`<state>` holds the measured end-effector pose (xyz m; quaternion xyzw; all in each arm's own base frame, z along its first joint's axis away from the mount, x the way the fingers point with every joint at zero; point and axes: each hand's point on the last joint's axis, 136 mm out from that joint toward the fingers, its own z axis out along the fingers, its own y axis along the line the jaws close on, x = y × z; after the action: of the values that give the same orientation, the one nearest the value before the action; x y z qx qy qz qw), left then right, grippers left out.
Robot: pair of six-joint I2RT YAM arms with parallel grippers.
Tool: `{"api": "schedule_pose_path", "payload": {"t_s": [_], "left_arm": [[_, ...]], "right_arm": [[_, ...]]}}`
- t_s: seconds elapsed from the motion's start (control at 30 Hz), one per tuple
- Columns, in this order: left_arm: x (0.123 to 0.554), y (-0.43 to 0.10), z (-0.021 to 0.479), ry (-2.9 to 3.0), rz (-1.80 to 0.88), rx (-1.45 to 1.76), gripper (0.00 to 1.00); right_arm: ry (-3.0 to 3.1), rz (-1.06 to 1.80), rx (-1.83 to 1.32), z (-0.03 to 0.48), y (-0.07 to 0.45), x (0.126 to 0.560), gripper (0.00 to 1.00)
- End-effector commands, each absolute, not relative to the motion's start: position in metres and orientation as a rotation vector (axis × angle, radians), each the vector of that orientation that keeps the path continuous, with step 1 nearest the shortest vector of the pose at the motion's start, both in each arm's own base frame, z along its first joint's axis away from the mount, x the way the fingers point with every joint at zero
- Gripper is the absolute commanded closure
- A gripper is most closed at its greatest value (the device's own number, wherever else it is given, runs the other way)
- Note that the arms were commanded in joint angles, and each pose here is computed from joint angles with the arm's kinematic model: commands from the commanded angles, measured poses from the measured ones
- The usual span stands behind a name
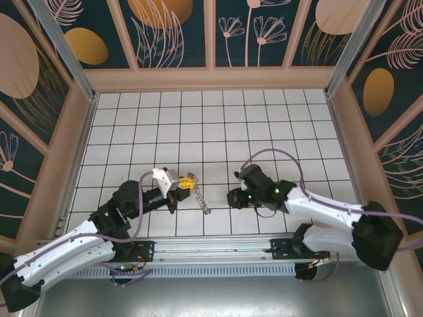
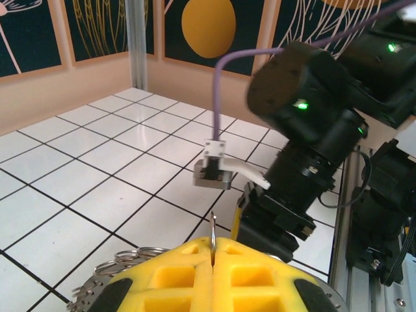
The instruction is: Put the keys on the keyring
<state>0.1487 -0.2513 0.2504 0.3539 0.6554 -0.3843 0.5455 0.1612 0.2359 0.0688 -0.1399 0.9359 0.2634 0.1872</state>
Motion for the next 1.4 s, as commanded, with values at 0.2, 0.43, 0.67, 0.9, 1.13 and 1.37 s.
{"api": "schedule_pose_path", "payload": {"t_s": [0.2, 0.43, 0.67, 0.9, 1.13, 1.37], "left_arm": [[0.140, -0.251, 0.275, 1.459, -0.979, 0.817, 1.00], [0.140, -0.250, 0.277, 1.451, -0.978, 0.814, 1.00], [0.138, -0.250, 0.278, 1.441, -0.986, 0.818, 1.00], [0.138, -0.250, 0.278, 1.443, -0.988, 0.818, 1.00], [0.137, -0.250, 0.280, 1.436, -0.994, 0.819, 1.00], [0.135, -0.249, 0.281, 1.429, -1.001, 0.816, 1.00]], "right_arm": [[2.369, 0.785, -0.287, 0.074, 0.239, 0.179, 0.59], [2.281, 0.745, -0.293, 0.066, 0.236, 0.177, 0.61], [2.227, 0.735, -0.268, 0.059, 0.232, 0.170, 0.61], [2.211, 0.721, -0.272, 0.053, 0.226, 0.170, 0.62], [2.195, 0.706, -0.304, 0.052, 0.225, 0.170, 0.65], [2.192, 0.713, -0.343, 0.050, 0.228, 0.172, 0.65]]}}
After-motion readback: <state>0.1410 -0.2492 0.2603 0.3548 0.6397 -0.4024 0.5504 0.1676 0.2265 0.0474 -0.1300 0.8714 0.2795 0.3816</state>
